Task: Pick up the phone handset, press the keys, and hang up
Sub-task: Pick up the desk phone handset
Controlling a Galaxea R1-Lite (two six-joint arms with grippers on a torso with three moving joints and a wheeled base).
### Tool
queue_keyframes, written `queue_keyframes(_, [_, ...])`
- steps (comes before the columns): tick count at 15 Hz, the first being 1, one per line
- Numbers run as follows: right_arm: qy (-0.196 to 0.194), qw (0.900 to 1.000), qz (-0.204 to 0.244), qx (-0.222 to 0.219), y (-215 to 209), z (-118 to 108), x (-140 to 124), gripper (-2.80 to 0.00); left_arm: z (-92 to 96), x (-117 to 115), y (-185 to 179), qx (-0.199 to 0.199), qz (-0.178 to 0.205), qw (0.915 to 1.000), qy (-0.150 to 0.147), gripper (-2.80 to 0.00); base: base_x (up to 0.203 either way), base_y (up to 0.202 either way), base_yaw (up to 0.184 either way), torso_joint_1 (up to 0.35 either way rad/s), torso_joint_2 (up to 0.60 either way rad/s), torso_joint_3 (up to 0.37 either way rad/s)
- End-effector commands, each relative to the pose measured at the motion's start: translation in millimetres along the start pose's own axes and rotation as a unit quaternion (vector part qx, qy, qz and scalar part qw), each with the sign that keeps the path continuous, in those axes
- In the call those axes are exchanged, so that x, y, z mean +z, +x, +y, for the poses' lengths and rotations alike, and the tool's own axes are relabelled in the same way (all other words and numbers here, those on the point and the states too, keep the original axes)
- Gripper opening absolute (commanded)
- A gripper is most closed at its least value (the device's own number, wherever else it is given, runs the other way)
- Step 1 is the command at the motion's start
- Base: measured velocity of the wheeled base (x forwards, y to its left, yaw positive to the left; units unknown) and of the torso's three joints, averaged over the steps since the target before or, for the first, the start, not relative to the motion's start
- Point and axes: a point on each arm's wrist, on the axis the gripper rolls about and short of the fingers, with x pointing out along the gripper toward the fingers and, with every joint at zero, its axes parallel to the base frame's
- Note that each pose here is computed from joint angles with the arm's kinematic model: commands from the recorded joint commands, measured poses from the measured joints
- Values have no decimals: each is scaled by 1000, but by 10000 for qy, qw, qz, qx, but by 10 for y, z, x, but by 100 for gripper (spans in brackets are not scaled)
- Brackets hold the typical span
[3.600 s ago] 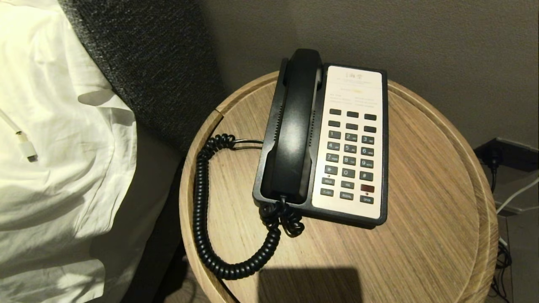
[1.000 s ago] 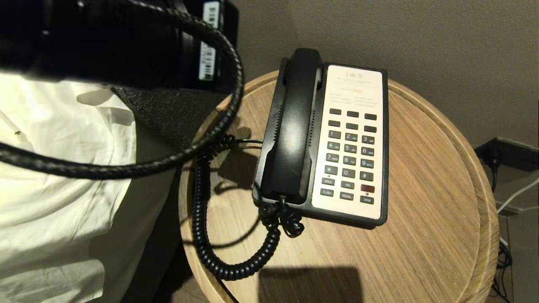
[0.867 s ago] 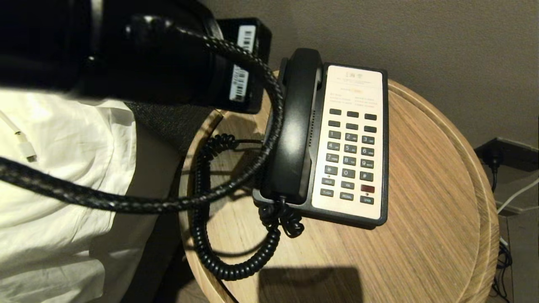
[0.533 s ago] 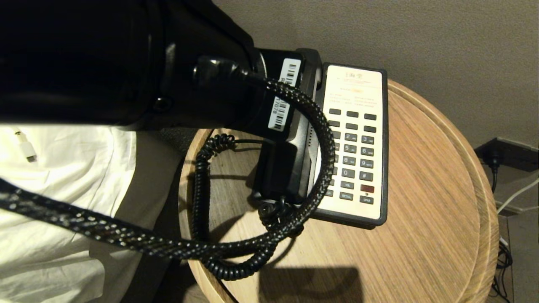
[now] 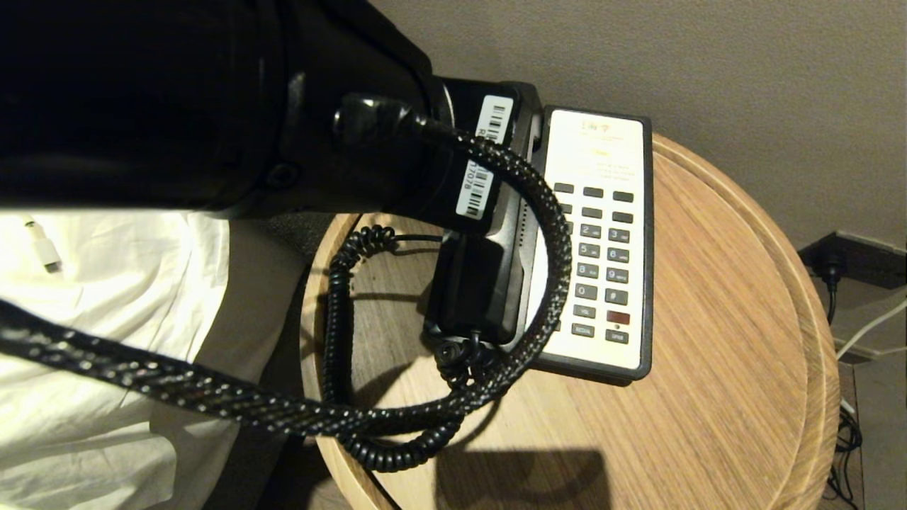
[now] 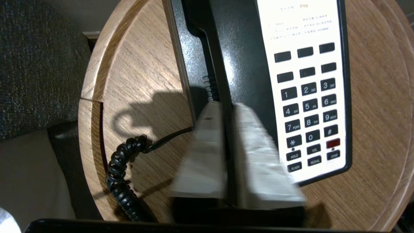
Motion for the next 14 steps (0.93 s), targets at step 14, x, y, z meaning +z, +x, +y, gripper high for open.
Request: queue_keyframes(14, [-1, 10000, -8, 2, -1, 0, -1, -280, -234, -32, 92, 474, -194, 9985, 190, 0, 0, 0, 0, 0, 0, 0])
